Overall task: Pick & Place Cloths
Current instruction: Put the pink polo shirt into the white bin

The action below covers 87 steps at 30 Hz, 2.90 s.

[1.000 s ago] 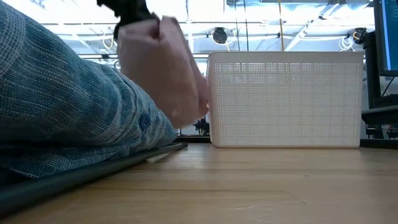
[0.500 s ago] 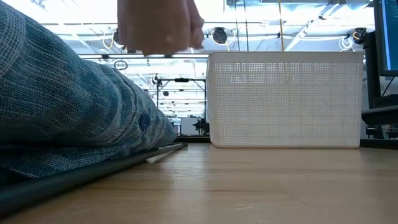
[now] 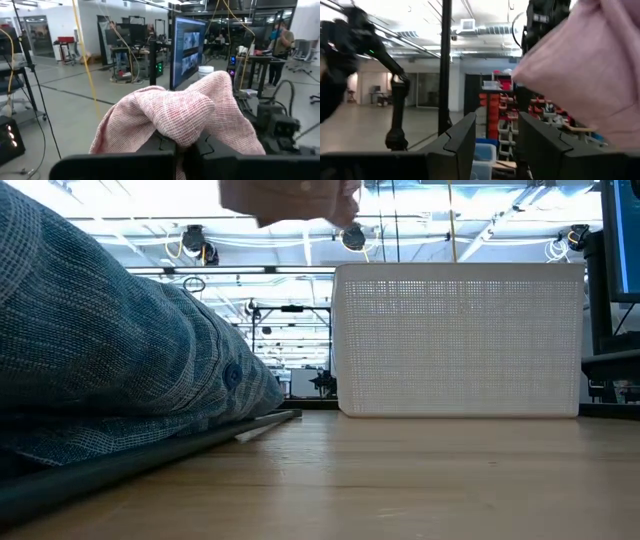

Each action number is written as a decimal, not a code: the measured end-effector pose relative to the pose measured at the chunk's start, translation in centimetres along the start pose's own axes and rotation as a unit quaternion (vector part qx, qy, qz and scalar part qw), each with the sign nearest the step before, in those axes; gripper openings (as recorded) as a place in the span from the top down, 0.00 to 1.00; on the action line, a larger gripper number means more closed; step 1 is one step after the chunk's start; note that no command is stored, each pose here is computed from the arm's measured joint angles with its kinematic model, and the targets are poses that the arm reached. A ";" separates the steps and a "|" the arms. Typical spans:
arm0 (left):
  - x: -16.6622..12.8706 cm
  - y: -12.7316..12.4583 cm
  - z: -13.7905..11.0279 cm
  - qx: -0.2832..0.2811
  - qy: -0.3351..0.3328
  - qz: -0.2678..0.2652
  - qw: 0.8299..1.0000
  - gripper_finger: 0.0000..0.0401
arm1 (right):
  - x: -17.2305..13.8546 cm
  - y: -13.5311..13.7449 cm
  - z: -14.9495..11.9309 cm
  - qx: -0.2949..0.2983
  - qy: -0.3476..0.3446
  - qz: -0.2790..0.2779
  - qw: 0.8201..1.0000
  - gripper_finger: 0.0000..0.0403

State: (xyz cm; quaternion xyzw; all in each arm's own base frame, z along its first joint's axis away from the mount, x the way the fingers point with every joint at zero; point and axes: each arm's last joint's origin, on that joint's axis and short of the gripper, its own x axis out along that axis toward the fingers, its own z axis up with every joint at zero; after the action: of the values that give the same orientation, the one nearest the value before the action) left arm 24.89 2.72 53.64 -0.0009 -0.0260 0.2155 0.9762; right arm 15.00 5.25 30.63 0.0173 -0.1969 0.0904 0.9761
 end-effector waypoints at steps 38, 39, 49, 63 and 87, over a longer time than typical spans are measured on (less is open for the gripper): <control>17.9 2.1 -5.9 0.065 0.021 -0.081 0.994 1.00 | -0.7 3.2 0.3 0.121 0.007 0.110 0.987 0.65; 18.1 2.2 -6.2 0.064 0.024 -0.085 0.994 1.00 | -0.8 3.3 0.3 0.116 0.007 0.115 0.987 0.65; 20.0 2.2 -8.6 0.054 0.056 -0.130 0.989 1.00 | -1.8 4.4 0.9 0.005 0.002 0.105 0.994 0.67; 22.5 1.7 -12.9 0.067 0.117 -0.160 0.978 1.00 | -3.9 5.1 -0.6 -0.014 0.132 0.102 0.986 0.82; 24.1 5.5 -16.0 0.049 0.174 -0.149 0.972 1.00 | -3.9 5.1 -0.6 -0.013 0.132 0.104 0.986 1.00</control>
State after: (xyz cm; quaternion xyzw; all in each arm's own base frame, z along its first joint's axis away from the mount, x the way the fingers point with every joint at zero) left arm 45.23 17.99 38.85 0.0137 0.1554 0.0656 0.9856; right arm 10.76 9.68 28.59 -0.0281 -0.0686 0.1902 0.9789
